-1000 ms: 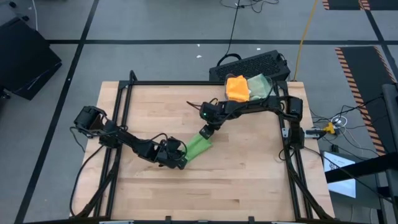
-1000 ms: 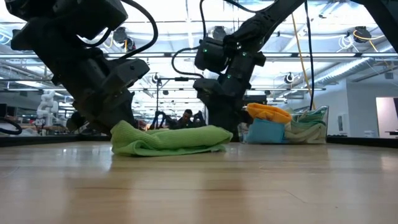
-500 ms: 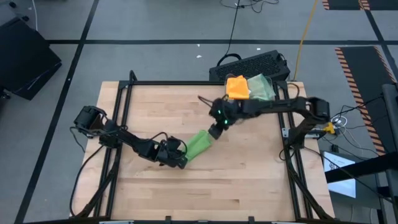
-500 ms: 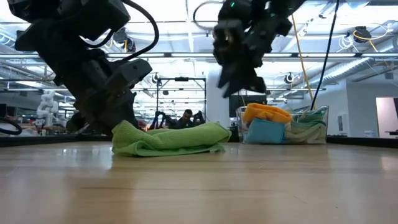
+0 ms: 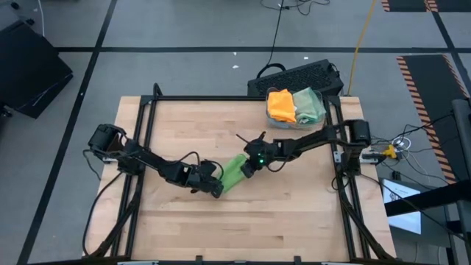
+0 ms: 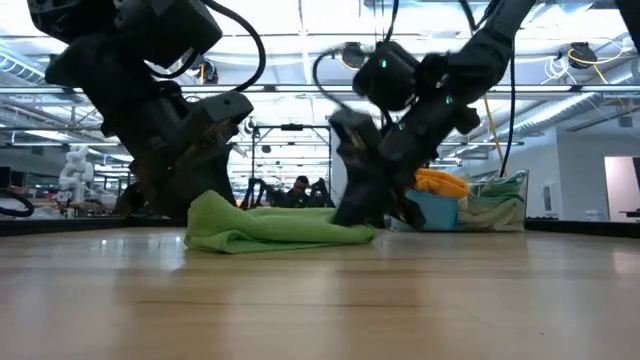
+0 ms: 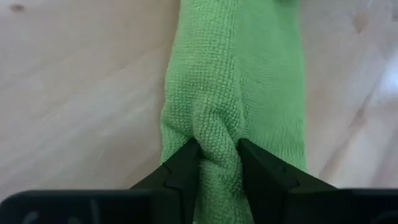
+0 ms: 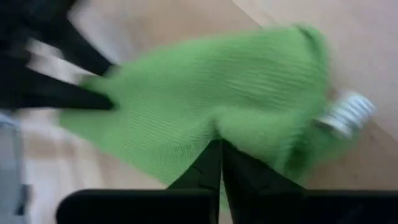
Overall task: Fold microfiber towels
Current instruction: Fold the green microfiber towel, then put the green microfiber towel into the transparent bin
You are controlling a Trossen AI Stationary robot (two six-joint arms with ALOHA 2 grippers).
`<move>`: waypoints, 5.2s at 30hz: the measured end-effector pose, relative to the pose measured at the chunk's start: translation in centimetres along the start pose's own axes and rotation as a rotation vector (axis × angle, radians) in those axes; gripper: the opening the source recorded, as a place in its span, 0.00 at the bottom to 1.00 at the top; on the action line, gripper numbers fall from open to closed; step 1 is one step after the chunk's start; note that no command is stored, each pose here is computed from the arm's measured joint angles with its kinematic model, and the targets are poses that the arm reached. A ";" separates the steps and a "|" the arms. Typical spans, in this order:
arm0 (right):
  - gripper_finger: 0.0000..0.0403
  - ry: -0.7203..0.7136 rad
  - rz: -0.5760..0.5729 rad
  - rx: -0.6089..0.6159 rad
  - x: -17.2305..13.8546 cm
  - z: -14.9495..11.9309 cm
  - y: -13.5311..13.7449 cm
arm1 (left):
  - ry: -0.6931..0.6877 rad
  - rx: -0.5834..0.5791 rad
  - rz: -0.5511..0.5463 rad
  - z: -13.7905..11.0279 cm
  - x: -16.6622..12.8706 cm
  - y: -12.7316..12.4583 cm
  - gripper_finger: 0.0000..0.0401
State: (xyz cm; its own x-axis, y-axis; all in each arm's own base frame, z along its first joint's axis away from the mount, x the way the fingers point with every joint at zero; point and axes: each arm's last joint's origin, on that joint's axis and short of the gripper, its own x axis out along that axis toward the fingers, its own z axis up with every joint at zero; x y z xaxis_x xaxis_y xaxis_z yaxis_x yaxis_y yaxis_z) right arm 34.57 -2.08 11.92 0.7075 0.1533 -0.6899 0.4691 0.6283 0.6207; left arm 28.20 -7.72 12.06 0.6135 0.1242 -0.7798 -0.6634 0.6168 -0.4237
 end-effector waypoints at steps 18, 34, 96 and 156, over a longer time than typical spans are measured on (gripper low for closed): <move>0.00 0.026 -0.026 0.024 0.7 -0.4 -0.7 | 0.195 -0.227 -0.114 5.7 -2.4 2.1 0.49; 0.00 0.027 -0.025 0.016 0.7 -0.4 -0.7 | 0.307 -0.266 -0.186 6.0 2.5 3.3 0.77; 0.58 -0.575 0.536 0.357 -11.1 1.4 2.6 | -0.533 -0.252 -0.513 12.4 -5.9 -1.1 0.03; 0.07 -0.540 0.277 0.489 -27.5 5.8 -11.2 | -0.380 -0.269 -0.662 17.6 -4.5 2.3 0.59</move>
State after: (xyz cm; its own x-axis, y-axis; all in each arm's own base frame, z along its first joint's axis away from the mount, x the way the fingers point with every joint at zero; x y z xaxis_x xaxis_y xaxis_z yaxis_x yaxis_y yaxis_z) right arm 12.92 -17.75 26.14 0.9335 -0.2161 -0.2861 0.3283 0.1940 0.9244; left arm 31.44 6.79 22.69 0.9867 0.0845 -0.1389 -0.1622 0.4532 -0.8765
